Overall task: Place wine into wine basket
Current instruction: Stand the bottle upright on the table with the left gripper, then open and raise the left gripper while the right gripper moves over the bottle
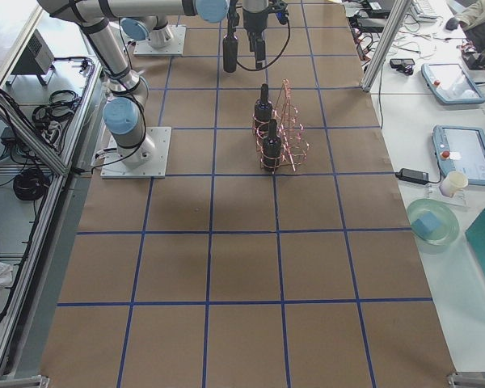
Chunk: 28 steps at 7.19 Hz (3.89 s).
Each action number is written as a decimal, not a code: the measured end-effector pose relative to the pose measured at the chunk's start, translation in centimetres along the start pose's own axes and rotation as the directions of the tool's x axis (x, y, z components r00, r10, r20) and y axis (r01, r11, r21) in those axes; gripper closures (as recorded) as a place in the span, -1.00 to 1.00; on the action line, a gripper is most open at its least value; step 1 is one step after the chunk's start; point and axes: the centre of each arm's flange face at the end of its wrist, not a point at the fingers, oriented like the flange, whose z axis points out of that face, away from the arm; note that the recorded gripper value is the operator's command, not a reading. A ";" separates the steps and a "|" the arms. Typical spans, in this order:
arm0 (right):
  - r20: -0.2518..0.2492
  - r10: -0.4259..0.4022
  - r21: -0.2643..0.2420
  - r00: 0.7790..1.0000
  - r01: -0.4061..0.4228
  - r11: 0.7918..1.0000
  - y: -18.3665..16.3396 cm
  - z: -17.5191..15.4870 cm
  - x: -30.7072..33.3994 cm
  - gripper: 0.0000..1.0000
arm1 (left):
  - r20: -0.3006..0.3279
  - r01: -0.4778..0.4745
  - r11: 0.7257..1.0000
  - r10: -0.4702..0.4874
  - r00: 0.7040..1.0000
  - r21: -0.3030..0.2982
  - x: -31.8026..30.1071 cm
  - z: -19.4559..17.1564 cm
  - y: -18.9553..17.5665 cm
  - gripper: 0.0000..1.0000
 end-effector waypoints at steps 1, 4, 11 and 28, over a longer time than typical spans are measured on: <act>0.000 0.000 0.007 1.000 0.000 1.000 0.1 -0.2 -0.1 -1.00 | -0.007 0.003 1.000 -0.003 1.000 0.007 0.3 0.0 0.2 1.00; -0.002 -0.003 0.010 1.000 0.003 1.000 0.3 -0.3 -0.1 -1.00 | -0.011 0.005 1.000 -0.004 1.000 0.018 0.9 0.1 0.4 1.00; -0.005 0.008 0.014 1.000 -0.008 1.000 0.4 -0.5 -0.1 -1.00 | -0.018 0.020 0.999 -0.019 1.000 0.044 0.8 0.1 -1.1 1.00; 0.056 0.246 0.054 0.968 -0.249 0.967 -1.2 5.0 -22.0 -1.00 | -0.130 -0.215 0.967 0.197 0.972 -0.135 -12.4 -14.2 -14.5 -1.00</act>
